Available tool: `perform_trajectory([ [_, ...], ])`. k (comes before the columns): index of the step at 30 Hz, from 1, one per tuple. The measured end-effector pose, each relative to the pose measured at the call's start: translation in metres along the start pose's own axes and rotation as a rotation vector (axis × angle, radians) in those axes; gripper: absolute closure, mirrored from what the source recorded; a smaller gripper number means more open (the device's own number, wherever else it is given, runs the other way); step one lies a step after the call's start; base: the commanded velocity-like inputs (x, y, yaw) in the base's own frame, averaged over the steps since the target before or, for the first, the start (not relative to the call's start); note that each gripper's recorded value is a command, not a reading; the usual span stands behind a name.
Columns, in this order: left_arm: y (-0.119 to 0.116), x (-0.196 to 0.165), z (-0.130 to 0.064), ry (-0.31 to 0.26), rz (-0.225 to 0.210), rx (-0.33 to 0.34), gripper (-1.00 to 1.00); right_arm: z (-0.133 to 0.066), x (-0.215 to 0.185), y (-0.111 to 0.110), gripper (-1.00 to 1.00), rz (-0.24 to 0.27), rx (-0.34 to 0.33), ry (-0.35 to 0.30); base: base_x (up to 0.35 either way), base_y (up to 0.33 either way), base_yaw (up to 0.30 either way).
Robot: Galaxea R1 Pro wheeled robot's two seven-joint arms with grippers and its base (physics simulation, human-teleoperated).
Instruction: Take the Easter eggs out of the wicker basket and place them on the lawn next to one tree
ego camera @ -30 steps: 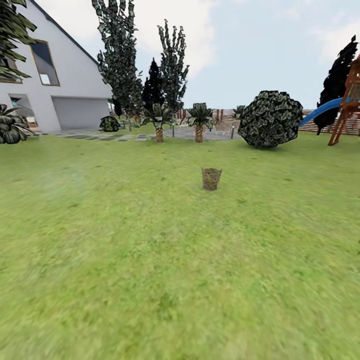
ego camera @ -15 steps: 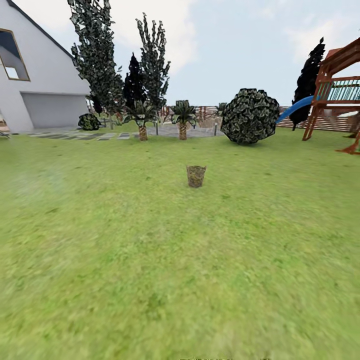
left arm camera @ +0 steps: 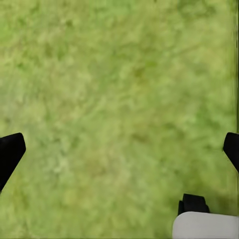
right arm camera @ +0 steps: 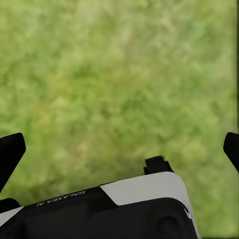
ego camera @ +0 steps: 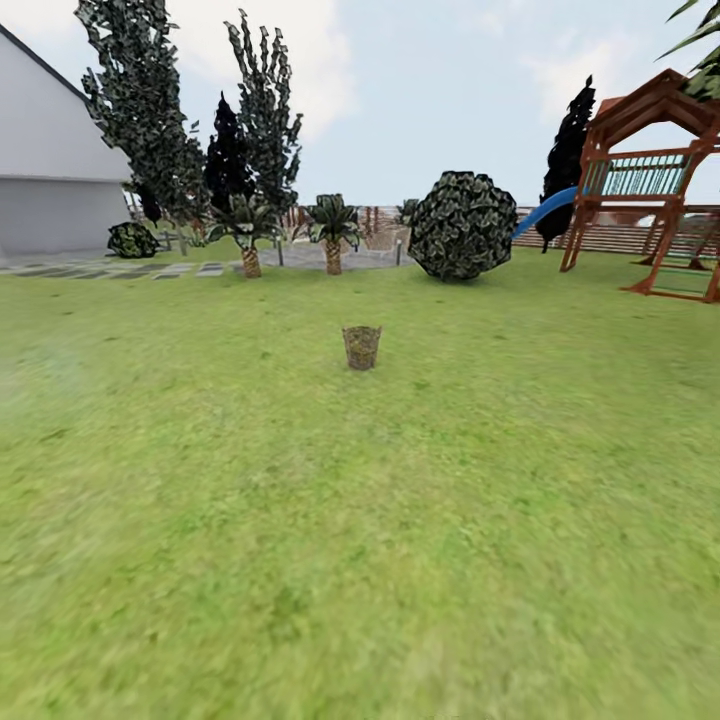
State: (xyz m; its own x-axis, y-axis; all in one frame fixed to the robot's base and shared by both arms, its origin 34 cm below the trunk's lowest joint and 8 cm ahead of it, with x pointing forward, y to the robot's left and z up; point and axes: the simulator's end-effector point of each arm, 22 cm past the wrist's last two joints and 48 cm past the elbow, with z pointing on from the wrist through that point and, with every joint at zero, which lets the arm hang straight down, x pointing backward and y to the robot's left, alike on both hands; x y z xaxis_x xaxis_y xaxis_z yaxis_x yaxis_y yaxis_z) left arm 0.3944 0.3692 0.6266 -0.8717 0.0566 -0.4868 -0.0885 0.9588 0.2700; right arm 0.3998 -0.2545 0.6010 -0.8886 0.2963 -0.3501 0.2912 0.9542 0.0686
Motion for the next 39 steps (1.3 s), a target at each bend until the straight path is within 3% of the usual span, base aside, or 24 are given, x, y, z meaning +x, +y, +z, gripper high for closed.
perform_trajectory([
  [7, 0.000, 0.001, 0.001, -0.002, 0.007, 0.007, -1.00, 0.001, 0.003, -0.001, -1.00, -0.001, 0.001, 0.006, 0.091, 0.000, -0.144],
  [14, 0.000, 0.001, 0.001, -0.003, 0.010, 0.007, -1.00, 0.000, -0.001, -0.002, -1.00, -0.003, 0.004, -0.032, 0.313, 0.000, -0.008],
  [39, 0.000, 0.001, 0.000, -0.002, 0.010, 0.008, -1.00, 0.000, 0.007, -0.003, -1.00, 0.000, 0.007, -0.022, 0.324, 0.000, 0.000],
])
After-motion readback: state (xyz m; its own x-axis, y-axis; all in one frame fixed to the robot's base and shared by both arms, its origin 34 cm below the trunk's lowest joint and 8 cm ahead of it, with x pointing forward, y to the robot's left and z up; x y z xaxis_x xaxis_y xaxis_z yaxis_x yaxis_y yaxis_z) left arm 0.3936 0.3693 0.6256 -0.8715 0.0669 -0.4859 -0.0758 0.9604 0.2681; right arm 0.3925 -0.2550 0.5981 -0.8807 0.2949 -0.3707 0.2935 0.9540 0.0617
